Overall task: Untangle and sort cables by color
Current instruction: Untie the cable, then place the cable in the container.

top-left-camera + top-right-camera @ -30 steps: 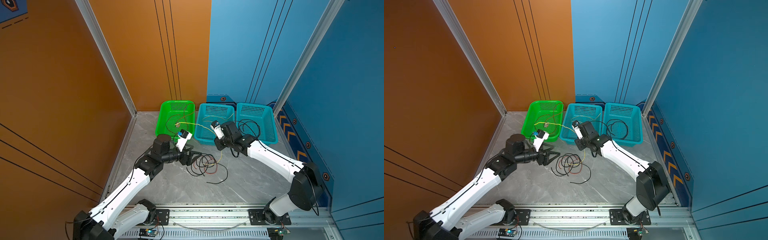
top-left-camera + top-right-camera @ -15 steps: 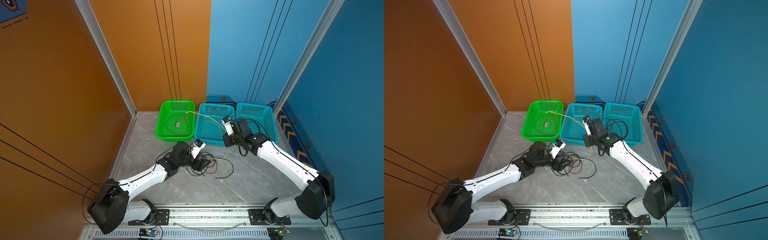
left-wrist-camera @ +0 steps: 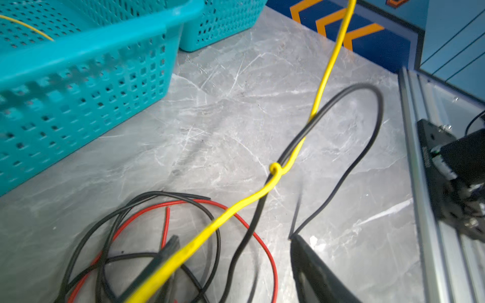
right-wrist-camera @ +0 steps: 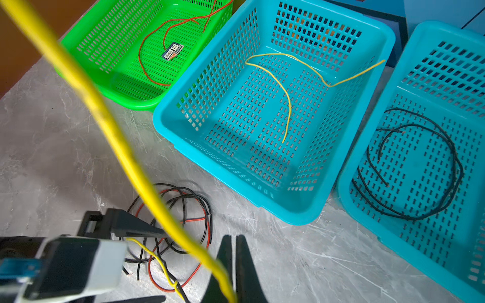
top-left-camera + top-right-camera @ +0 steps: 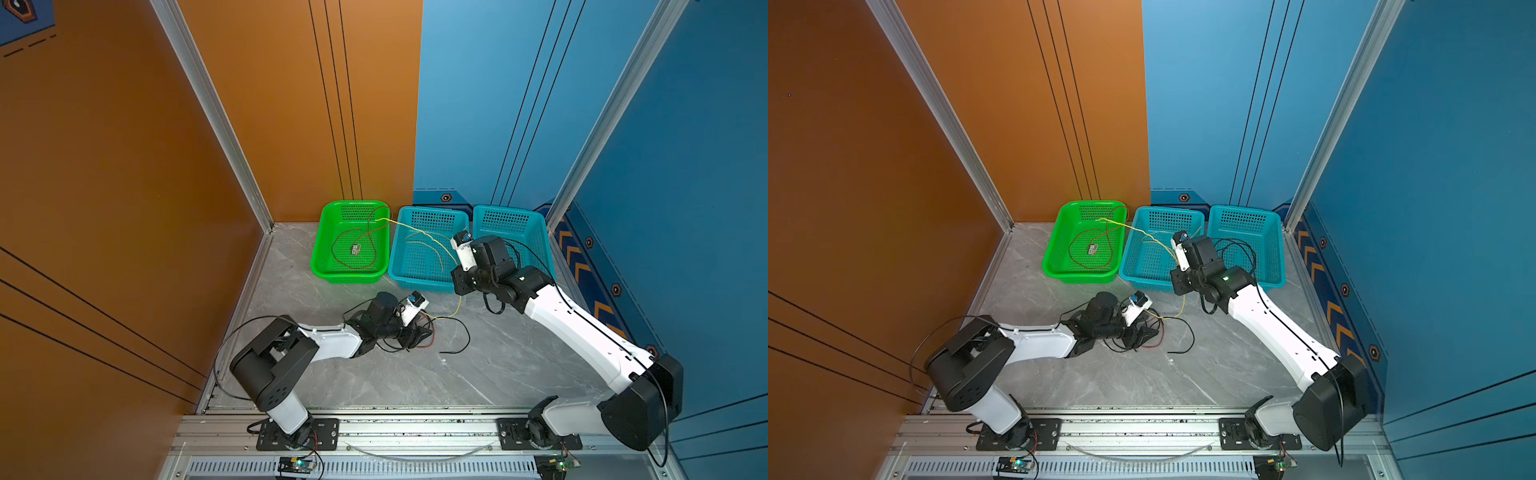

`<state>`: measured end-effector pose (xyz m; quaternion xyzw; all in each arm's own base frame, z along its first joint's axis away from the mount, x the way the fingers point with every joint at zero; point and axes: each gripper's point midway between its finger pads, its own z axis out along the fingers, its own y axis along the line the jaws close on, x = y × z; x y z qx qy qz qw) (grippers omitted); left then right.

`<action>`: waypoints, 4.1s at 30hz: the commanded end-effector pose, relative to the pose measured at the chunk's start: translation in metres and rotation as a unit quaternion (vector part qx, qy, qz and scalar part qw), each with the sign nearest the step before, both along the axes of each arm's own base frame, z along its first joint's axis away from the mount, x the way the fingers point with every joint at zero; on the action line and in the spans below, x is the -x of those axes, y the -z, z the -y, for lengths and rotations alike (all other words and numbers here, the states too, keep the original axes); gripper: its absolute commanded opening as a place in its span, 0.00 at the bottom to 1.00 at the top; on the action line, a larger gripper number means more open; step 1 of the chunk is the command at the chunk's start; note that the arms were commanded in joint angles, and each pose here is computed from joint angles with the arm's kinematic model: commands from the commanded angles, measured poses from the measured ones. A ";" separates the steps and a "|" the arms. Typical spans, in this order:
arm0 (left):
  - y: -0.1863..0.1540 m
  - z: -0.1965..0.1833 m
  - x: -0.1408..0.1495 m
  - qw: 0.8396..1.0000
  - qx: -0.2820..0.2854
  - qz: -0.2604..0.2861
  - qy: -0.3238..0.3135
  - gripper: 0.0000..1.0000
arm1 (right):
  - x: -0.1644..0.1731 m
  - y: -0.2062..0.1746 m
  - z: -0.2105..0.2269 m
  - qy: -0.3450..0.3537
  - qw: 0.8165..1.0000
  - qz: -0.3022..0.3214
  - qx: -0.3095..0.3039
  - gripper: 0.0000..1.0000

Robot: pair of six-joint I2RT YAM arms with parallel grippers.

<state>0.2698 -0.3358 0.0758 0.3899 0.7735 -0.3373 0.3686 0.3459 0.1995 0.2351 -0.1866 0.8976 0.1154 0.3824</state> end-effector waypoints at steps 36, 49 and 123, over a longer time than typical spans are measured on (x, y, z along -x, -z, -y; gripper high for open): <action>-0.076 -0.082 0.022 0.993 0.069 0.057 -0.076 0.00 | -0.037 -0.075 0.112 0.161 0.982 0.072 -0.070 0.00; -0.070 -0.080 0.036 0.994 0.070 0.047 -0.071 0.00 | -0.175 -0.071 0.026 0.110 0.968 0.039 -0.221 0.00; -0.100 -0.064 0.034 0.994 0.070 0.059 -0.052 0.00 | 0.099 0.040 -0.051 -0.180 0.983 -0.014 0.018 0.43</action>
